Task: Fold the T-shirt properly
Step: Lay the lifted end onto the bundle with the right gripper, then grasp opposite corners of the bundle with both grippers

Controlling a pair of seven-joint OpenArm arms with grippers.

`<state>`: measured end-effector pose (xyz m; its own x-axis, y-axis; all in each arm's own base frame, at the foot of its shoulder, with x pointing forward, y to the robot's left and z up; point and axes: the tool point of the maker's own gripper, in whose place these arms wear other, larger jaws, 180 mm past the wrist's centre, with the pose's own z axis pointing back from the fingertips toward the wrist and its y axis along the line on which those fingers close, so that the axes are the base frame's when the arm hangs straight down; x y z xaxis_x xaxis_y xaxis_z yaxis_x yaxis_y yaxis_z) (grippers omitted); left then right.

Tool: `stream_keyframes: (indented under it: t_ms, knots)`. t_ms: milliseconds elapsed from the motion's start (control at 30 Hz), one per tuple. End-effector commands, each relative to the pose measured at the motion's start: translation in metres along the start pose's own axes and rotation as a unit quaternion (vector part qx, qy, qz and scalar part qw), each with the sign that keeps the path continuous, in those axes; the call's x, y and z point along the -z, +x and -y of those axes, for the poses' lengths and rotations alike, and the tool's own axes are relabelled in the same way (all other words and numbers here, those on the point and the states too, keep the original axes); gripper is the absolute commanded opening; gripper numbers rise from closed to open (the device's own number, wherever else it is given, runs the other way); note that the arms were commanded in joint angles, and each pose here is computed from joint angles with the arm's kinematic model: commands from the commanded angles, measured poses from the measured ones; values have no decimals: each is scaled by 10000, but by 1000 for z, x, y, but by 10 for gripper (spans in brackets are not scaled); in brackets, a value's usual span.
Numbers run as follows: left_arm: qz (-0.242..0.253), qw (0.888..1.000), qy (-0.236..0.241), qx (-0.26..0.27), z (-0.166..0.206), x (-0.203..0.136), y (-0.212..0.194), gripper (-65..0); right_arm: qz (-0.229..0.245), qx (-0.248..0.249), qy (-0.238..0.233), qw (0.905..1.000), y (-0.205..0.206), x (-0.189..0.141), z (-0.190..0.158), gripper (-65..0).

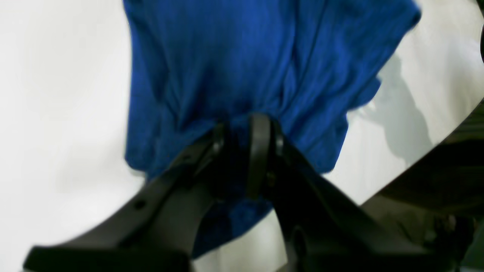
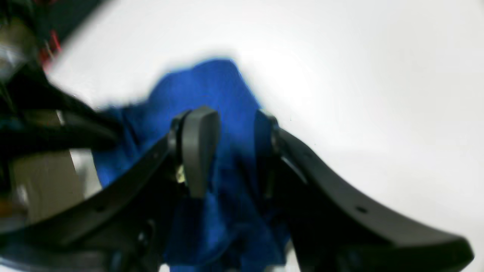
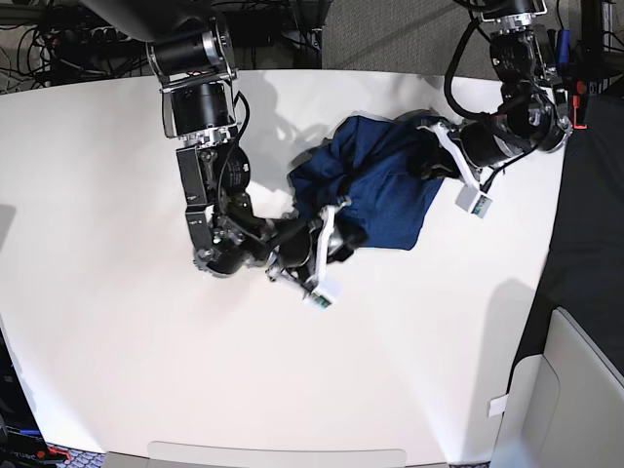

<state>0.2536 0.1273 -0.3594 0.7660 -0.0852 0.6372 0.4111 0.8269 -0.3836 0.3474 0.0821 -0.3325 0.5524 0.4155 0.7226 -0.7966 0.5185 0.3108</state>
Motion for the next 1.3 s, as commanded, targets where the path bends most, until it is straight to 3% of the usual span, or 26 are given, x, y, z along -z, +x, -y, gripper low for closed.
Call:
stream_keyframes:
  t_ms: [0, 100, 200, 433, 600, 700, 800, 900, 1033, 1267]
  knots:
    - [187, 9998, -57, 83, 3, -3, 10, -584, 174, -294, 147, 9993, 21, 0, -12, -447]
    - [177, 9998, -52, 77, 2, -3, 9, -584, -475, -926, 197, 9944, 1, 2, -30, -458]
    - [192, 9998, -41, 64, 2, -4, 9, -584, -738, -1437, 331, 9863, -9, -1, -51, -500]
    - [206, 9998, -17, 56, 0, -5, 10, -584, -1123, -1350, 405, 9836, -50, -30, -32, -526]
    - [249, 9997, -10, 42, 0, -5, 12, -584, -1474, -1359, 188, 9795, -82, -55, -13, -526]
    - [529, 9986, -2, 19, -1, -6, 22, -586, -1501, -1431, 31, 9783, -85, -68, -5, -526]
    - [968, 9949, 202, -198, -14, -17, 33, -586, -1233, -1319, -228, 9833, -73, -82, 8, -526]
    - [1075, 9932, 248, -371, -16, -19, 34, -586, -792, -1030, -511, 9902, -56, -98, 26, -526]
    - [523, 9985, -47, -147, 4, -3, 23, -586, -63, -675, -571, 9961, -26, -106, 34, -527]
    - [-576, 9975, -169, 369, 9, -3, -24, -586, 215, -502, -321, 9980, -4, -88, 27, -527]
